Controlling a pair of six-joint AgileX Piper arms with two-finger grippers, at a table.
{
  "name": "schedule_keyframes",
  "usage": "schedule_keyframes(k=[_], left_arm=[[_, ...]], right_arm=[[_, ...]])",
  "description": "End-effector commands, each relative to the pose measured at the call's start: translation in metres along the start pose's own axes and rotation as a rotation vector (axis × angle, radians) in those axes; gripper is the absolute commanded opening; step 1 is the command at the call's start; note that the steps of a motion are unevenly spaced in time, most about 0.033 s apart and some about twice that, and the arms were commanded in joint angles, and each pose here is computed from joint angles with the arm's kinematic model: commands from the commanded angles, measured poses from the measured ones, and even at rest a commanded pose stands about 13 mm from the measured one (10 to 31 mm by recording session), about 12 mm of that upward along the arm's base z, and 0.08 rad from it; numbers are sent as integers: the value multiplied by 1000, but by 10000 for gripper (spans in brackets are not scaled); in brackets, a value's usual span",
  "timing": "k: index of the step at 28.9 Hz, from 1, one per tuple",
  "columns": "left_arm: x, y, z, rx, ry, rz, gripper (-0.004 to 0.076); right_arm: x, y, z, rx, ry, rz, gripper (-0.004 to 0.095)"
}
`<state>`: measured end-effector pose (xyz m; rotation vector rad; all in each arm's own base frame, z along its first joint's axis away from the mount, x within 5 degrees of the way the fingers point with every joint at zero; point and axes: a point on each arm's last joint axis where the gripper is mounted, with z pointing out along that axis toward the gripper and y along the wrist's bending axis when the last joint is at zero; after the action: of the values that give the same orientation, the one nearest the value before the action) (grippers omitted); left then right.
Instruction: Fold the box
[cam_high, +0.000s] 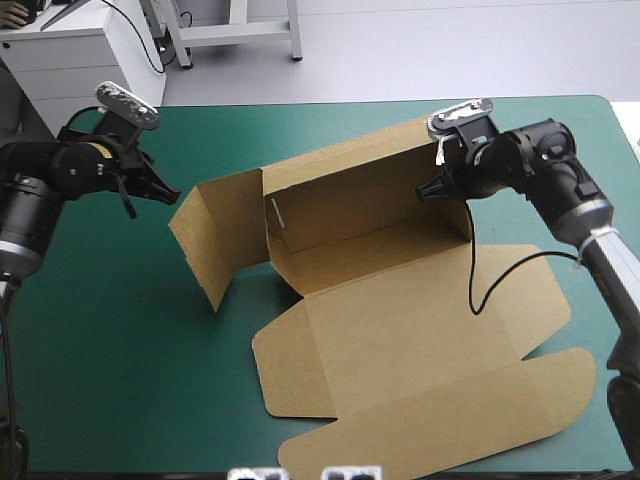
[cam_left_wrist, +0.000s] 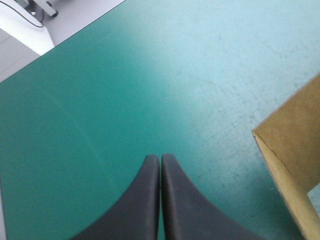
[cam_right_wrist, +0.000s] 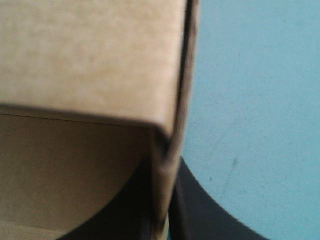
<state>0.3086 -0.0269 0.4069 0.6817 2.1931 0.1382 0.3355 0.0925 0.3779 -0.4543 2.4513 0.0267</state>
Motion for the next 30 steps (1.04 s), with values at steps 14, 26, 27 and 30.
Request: schedule_keyframes(k=[14,26,27,30], left_arm=[[50,-7,-33,-42,-333,-254,-9],[116,-54,-53,-93,-398,-339,-9],[120,-57,-54,-91,-401,-347,-9],[131,-69,-66,-91,-443,-346,-9]], right_arm=[[-53,-30,64,-54,121,69,-14],[-30,-29,173,-103,281,50,-14],[-26,-27,178,-109,309,46,-14],[-17,-28,187,-100,382,31,-14]])
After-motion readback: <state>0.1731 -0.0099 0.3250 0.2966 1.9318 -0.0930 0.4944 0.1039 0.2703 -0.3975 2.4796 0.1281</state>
